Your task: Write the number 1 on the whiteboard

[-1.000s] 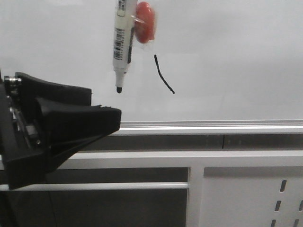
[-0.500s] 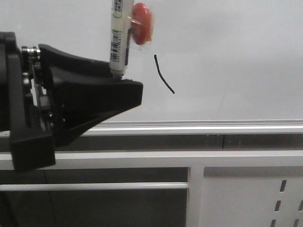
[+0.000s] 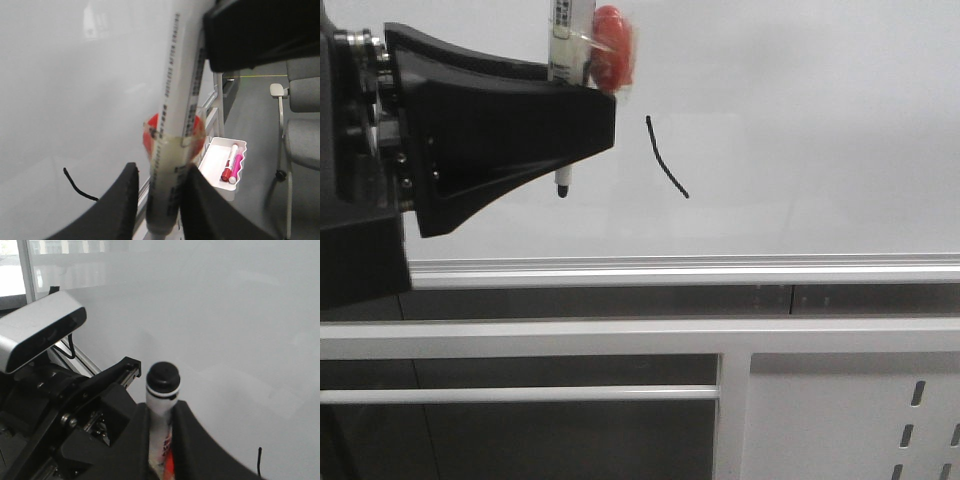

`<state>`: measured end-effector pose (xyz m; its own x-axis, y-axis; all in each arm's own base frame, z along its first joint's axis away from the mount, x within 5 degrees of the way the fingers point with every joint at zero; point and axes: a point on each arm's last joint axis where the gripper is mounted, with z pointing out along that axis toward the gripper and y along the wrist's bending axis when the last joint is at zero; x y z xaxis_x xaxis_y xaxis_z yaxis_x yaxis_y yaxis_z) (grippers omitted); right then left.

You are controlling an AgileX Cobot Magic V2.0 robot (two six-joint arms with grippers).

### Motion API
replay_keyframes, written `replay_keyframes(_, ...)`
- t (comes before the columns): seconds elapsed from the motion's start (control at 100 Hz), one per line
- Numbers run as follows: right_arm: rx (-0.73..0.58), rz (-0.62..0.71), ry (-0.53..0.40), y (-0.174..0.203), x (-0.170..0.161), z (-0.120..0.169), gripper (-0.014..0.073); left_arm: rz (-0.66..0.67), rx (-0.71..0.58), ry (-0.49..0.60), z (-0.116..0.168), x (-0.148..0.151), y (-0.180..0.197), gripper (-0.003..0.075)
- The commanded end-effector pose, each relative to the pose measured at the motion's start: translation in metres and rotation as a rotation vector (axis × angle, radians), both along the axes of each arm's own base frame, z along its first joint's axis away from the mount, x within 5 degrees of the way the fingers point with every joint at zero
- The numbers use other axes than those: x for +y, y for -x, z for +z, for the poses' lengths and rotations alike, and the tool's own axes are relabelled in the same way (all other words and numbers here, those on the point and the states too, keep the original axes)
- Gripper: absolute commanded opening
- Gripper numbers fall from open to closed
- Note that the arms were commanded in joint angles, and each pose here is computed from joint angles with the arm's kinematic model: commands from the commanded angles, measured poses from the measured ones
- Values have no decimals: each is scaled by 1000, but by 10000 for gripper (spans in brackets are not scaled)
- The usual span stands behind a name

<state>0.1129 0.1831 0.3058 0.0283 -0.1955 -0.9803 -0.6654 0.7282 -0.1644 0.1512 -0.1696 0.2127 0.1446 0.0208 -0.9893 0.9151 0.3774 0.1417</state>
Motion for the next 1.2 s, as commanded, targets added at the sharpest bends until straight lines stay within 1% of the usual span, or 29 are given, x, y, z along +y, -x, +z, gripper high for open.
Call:
replay_keyframes(0.0,-60,-16,-28,-3,0,14,-79,-65,-117,258,34,0,6,71)
replay_keyframes(0.06,-60,-16,-28,-3,0,14,-79,-65,-117,258,34,0,6,-5)
replay_keyframes(0.08,-60,-16,-28,-3,0,14,-79,-65,-117,258,34,0,6,-18)
replay_keyframes(0.21,-64,-21,-29,-3,0,14,-79,-68,-92,268,34,0,5,-18)
replay_keyframes(0.32,-72,-35,-34,-4,-1,15,-79,-19,-77,290,35,3,1,-18)
replay_keyframes(0.39,-90,-70,-46,-6,-4,17,-79,20,-63,296,35,4,-2,-18)
replay_keyframes(0.51,-141,-169,-80,-11,-11,23,-79,63,-48,277,33,5,-6,-18)
replay_keyframes(0.56,-150,-185,-86,-11,-13,24,-79,87,-36,271,32,6,-8,-18)
replay_keyframes(0.66,-152,-189,-87,-12,-13,24,-79,123,-33,264,31,7,-11,-18)
replay_keyframes(0.84,-129,-133,-67,-9,-8,21,-79,93,-51,274,33,6,-8,-18)
replay_keyframes(1.19,-149,-171,-80,-11,-11,23,-79,150,-34,285,31,10,-11,-18)
